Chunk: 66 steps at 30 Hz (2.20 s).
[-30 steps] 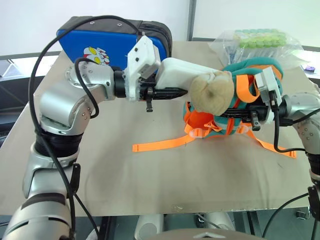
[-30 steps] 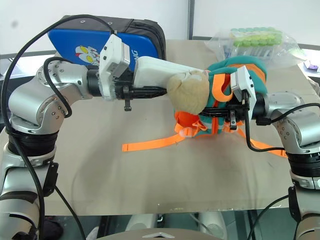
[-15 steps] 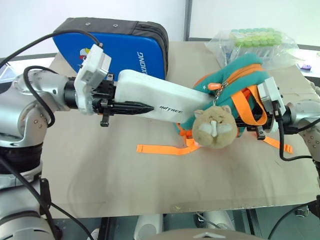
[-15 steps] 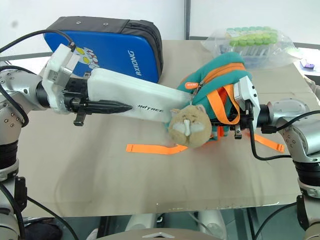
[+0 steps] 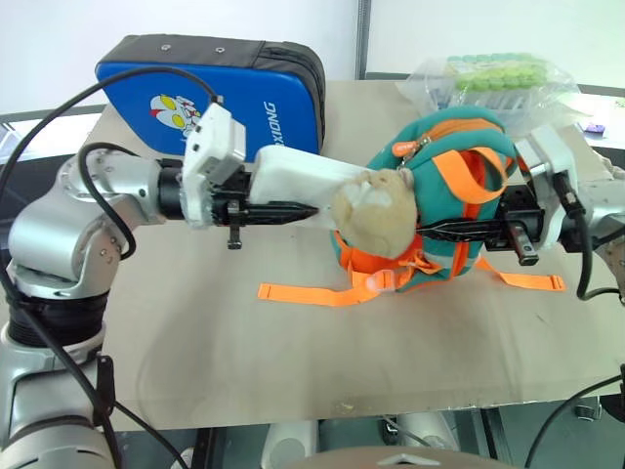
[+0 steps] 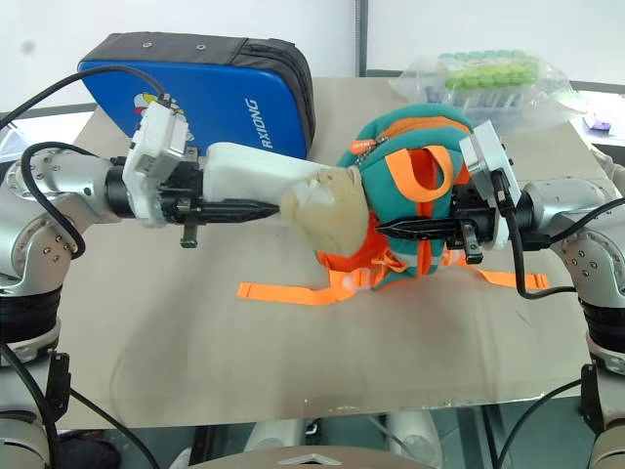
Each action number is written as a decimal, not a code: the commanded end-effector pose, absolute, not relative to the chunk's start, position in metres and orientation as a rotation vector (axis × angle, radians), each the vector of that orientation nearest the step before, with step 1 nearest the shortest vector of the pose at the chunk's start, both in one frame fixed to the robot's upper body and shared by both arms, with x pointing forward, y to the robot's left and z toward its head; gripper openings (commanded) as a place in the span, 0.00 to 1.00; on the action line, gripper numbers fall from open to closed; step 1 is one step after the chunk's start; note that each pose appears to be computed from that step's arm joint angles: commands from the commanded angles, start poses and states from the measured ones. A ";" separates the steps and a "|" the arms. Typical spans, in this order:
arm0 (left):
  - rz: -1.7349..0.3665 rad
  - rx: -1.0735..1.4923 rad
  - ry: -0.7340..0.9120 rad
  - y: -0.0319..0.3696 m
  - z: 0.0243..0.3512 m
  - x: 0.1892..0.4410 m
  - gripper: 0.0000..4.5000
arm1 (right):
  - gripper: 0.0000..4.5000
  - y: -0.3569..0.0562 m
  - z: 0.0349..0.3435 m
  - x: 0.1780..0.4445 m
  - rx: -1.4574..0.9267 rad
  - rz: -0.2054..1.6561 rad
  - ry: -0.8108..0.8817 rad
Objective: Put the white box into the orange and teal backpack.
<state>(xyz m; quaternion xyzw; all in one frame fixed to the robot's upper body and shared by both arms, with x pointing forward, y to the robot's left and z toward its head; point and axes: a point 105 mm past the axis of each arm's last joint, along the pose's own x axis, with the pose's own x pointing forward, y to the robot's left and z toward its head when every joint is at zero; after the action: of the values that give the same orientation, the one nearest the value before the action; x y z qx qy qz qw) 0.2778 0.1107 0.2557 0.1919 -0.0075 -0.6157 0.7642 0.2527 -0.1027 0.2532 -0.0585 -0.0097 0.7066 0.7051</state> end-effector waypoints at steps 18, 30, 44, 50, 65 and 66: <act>-1.235 0.393 -0.034 0.035 0.236 0.318 0.88 | 0.00 -0.106 0.244 0.259 -0.169 1.351 -0.063; -1.320 -0.163 0.132 0.143 0.277 0.267 0.99 | 0.00 -0.098 0.241 0.293 -0.125 1.235 -0.086; -1.284 -0.519 0.173 0.070 0.266 0.276 0.88 | 0.00 -0.083 0.252 0.280 -0.122 1.307 -0.079; -1.252 -0.641 0.180 0.077 0.272 0.275 0.33 | 0.00 -0.091 0.254 0.280 -0.072 1.260 -0.092; -0.743 -0.938 0.327 0.184 0.179 0.297 0.09 | 0.00 -0.177 0.318 0.319 0.447 0.875 -0.374; -0.687 -0.921 0.382 0.186 0.161 0.296 0.09 | 0.00 -0.179 0.319 0.320 0.450 0.853 -0.381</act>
<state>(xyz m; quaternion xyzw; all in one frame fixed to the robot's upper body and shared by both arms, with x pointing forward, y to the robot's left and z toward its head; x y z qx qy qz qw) 0.2867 0.1599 0.1890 -0.4364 0.1616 -0.4093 0.7848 0.3200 -0.1415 0.2877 0.2094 -0.0980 0.4718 0.8509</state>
